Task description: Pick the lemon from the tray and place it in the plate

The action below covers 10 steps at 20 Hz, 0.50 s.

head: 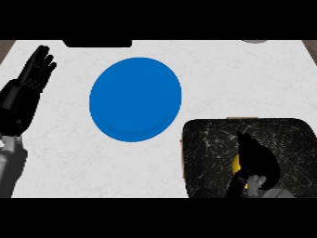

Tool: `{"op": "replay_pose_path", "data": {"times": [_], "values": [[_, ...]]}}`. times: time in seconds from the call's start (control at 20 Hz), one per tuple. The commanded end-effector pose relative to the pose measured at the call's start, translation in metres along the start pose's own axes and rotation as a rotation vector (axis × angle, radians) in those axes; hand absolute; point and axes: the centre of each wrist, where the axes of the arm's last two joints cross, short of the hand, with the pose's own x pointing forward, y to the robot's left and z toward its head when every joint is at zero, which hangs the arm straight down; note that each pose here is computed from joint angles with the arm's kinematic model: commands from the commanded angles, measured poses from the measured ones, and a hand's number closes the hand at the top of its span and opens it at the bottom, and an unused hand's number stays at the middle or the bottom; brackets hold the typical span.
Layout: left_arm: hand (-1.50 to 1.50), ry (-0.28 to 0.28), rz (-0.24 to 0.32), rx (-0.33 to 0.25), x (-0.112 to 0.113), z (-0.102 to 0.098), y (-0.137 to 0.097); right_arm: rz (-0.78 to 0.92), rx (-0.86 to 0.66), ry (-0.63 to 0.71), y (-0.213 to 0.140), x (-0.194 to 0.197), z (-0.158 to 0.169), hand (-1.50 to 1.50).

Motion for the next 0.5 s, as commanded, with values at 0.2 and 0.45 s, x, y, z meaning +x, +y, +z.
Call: {"op": "replay_pose_path", "data": {"times": [0.2,0.45], "values": [[0.00,0.013,0.004,-0.003,-0.004,-0.004,0.009,-0.022,-0.123,0.001,0.005,-0.016,-0.011,1.50],[0.00,-0.023,0.016,-0.032,0.012,-0.008,0.003,0.115,-0.251,-0.173,-0.051,-0.024,-0.054,1.50]]}}
